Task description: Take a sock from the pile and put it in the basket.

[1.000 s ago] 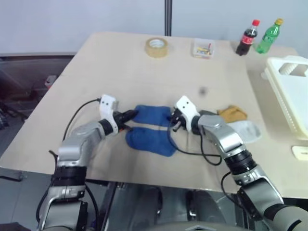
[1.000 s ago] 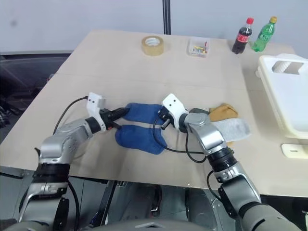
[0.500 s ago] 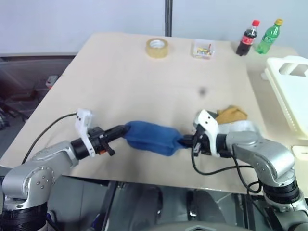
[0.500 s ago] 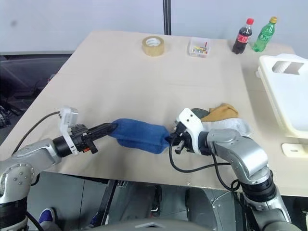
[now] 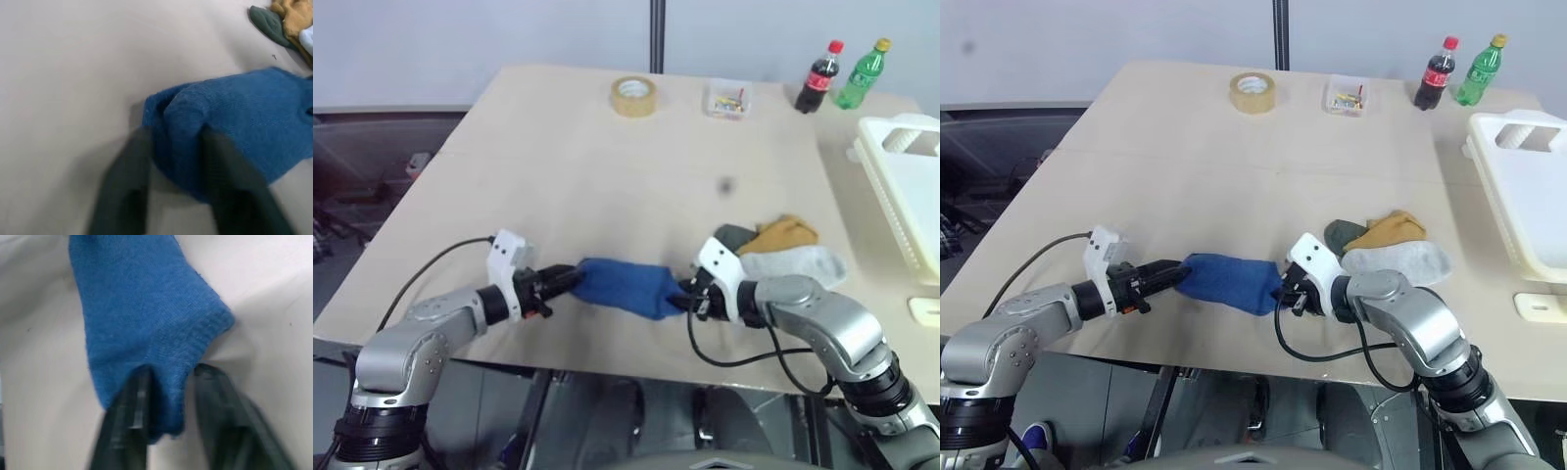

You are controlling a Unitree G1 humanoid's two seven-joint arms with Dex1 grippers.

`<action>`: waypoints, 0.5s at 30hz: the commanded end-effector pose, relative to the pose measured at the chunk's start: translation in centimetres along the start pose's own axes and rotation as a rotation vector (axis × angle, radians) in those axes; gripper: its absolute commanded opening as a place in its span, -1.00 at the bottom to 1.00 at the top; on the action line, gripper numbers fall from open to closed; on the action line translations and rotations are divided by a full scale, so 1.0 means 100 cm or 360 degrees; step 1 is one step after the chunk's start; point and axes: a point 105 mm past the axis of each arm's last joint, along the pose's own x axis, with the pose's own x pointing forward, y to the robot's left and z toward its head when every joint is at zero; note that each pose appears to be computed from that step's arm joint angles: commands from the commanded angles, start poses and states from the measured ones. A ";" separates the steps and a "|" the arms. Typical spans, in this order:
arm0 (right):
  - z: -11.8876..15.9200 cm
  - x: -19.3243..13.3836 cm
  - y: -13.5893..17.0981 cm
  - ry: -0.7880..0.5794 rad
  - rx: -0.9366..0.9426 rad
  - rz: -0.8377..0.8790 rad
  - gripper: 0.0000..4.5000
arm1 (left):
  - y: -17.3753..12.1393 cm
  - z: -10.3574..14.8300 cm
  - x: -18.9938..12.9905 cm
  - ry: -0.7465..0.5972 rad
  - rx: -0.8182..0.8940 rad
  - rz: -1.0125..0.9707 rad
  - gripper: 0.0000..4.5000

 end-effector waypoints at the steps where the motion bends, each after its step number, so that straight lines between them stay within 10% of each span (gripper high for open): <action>1: 0.022 -0.020 0.003 -0.0180 -0.0173 0.0012 0.18 | -0.004 0.013 -0.016 -0.0070 0.0077 -0.0055 0.30; 4: 0.031 -0.038 0.002 -0.0259 -0.0231 0.0032 0.18 | -0.009 0.018 -0.028 -0.0108 0.0051 -0.0133 0.30; 9: 0.037 -0.039 0.006 -0.0304 -0.0377 0.0124 -0.98 | -0.009 0.015 -0.033 -0.0028 -0.0060 -0.0205 0.34; 15: 0.026 0.004 0.006 -0.0261 -0.0499 0.0246 -0.98 | 0.001 -0.003 -0.010 0.0120 -0.0077 -0.0115 0.34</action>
